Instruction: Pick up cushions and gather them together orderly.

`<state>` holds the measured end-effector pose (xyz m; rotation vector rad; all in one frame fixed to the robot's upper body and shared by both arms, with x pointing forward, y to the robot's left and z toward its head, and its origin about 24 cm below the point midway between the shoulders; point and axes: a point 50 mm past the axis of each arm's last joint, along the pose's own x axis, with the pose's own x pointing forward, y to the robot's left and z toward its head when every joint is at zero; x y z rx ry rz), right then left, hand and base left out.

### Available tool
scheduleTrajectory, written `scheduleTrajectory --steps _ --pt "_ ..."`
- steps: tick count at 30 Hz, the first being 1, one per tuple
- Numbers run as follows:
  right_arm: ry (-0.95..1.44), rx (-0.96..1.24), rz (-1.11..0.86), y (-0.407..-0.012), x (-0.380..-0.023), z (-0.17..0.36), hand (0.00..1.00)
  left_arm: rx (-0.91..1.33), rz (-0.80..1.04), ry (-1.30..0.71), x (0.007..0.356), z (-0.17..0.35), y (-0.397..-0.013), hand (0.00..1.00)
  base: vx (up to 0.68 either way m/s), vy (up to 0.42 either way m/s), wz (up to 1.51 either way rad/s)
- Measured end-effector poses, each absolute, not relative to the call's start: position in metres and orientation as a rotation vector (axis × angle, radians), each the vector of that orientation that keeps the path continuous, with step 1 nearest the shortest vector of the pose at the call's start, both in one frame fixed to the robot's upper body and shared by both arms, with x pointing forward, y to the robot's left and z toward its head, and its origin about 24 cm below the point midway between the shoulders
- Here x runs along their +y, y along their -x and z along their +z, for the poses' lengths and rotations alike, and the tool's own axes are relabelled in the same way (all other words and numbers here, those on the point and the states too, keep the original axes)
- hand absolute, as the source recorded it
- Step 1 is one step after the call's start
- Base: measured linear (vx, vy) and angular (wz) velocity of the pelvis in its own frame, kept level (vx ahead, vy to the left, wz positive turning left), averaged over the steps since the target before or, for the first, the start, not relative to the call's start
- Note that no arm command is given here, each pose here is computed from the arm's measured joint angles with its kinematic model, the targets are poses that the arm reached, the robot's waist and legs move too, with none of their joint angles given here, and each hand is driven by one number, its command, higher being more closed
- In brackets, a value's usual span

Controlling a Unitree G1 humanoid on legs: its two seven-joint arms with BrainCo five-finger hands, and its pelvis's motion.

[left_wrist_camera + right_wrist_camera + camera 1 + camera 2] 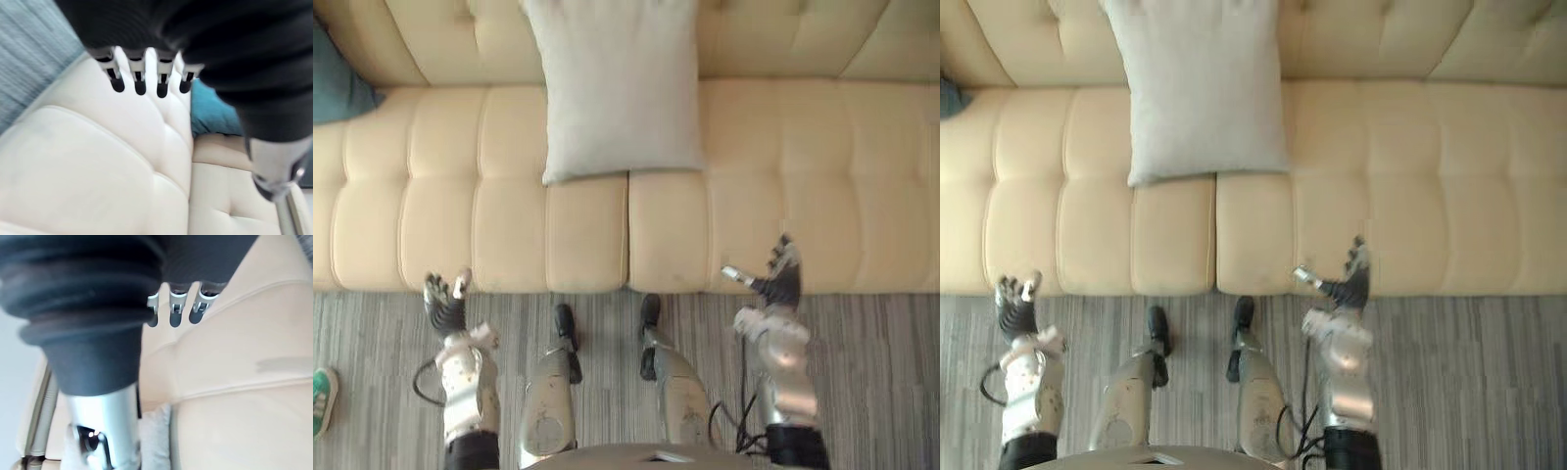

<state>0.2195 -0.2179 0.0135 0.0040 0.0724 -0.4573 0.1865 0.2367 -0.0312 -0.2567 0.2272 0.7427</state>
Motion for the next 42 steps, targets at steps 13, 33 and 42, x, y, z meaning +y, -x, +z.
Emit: scheduleTrajectory --steps 13,33,42 --pt "0.028 0.826 -0.421 -0.117 -0.200 -0.126 0.00 0.876 0.590 0.186 0.198 -0.140 -0.104 0.00 0.05 0.016 -0.09" --pt "0.040 1.018 -0.357 -0.107 -0.188 -0.152 0.00 0.957 0.553 0.048 0.221 -0.146 -0.098 0.00 -0.03 -0.023 -0.07" --pt "0.149 0.918 -0.315 -0.149 -0.204 -0.137 0.00 0.941 0.490 0.064 0.197 -0.146 -0.115 0.00 -0.21 -0.058 -0.08"
